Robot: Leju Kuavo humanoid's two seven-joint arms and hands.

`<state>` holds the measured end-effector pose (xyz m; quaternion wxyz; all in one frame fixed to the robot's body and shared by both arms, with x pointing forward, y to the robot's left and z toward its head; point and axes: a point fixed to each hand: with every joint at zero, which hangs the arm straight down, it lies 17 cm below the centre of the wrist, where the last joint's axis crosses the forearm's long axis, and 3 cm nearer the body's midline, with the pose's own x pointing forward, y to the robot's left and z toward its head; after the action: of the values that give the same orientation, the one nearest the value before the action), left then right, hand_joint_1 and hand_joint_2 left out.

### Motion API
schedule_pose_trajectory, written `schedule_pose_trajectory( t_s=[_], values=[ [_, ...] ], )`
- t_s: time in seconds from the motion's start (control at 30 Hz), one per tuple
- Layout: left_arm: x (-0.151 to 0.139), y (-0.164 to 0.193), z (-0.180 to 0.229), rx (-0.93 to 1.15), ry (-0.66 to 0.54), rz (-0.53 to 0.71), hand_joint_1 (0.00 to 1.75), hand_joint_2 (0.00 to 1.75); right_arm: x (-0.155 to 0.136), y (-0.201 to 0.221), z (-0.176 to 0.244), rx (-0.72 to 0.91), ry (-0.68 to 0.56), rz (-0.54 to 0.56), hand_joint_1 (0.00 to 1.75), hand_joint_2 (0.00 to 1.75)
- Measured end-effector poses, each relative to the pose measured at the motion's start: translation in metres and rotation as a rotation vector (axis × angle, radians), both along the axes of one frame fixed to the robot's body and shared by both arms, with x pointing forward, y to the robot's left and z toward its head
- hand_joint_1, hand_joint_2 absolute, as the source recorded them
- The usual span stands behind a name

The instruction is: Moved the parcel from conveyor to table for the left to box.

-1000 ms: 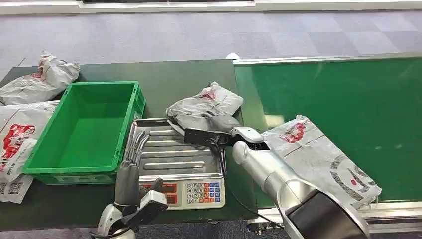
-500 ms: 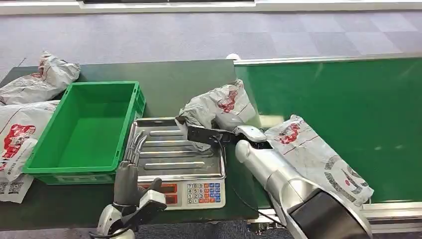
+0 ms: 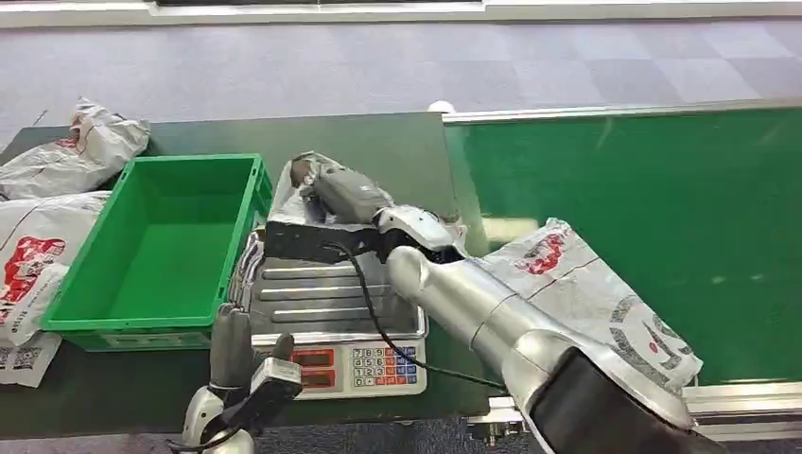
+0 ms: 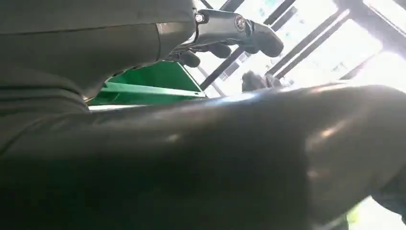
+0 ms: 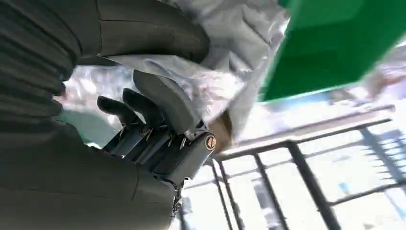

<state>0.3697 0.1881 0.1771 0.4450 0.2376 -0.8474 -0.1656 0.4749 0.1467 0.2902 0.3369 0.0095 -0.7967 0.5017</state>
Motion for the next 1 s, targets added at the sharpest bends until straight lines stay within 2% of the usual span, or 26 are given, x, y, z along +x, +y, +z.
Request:
schedule_pose_trajectory(
  t_s=[0.2,0.37,0.4,0.43,0.47,0.67,0.7,0.87,1.0],
  values=[
    [0.004,0.008,0.001,-0.032,-0.014,0.016,0.0,0.0,-0.058,0.044,0.026,-0.033,-0.138,0.167,1.75,1.75],
    [0.004,0.013,0.001,-0.032,-0.015,0.037,0.0,0.0,-0.089,0.062,0.02,-0.093,-0.192,0.245,1.75,1.75],
    [0.004,0.014,0.002,-0.031,-0.013,0.041,0.0,0.0,-0.092,0.063,0.017,-0.108,-0.197,0.254,0.37,1.75],
    [0.004,0.014,0.001,-0.031,-0.009,0.044,0.0,0.0,-0.093,0.064,0.014,-0.119,-0.199,0.259,0.37,1.75],
    [0.004,0.015,0.0,-0.03,-0.003,0.047,0.0,0.0,-0.094,0.064,0.01,-0.132,-0.194,0.261,0.0,1.75],
    [0.006,0.018,-0.004,-0.019,0.014,0.061,0.0,0.0,-0.073,0.055,-0.017,-0.21,-0.119,0.195,0.0,1.75],
    [0.006,0.02,-0.004,-0.019,0.012,0.066,0.0,0.0,-0.069,0.052,-0.02,-0.214,-0.114,0.186,0.0,0.0],
    [0.004,0.039,0.005,-0.082,-0.031,0.121,0.0,0.0,-0.044,0.039,-0.012,-0.229,-0.164,0.137,0.0,0.0],
    [-0.005,0.053,0.018,-0.09,-0.078,0.162,0.0,0.0,-0.006,0.018,0.023,-0.288,-0.32,0.041,0.0,0.0]
  ],
)
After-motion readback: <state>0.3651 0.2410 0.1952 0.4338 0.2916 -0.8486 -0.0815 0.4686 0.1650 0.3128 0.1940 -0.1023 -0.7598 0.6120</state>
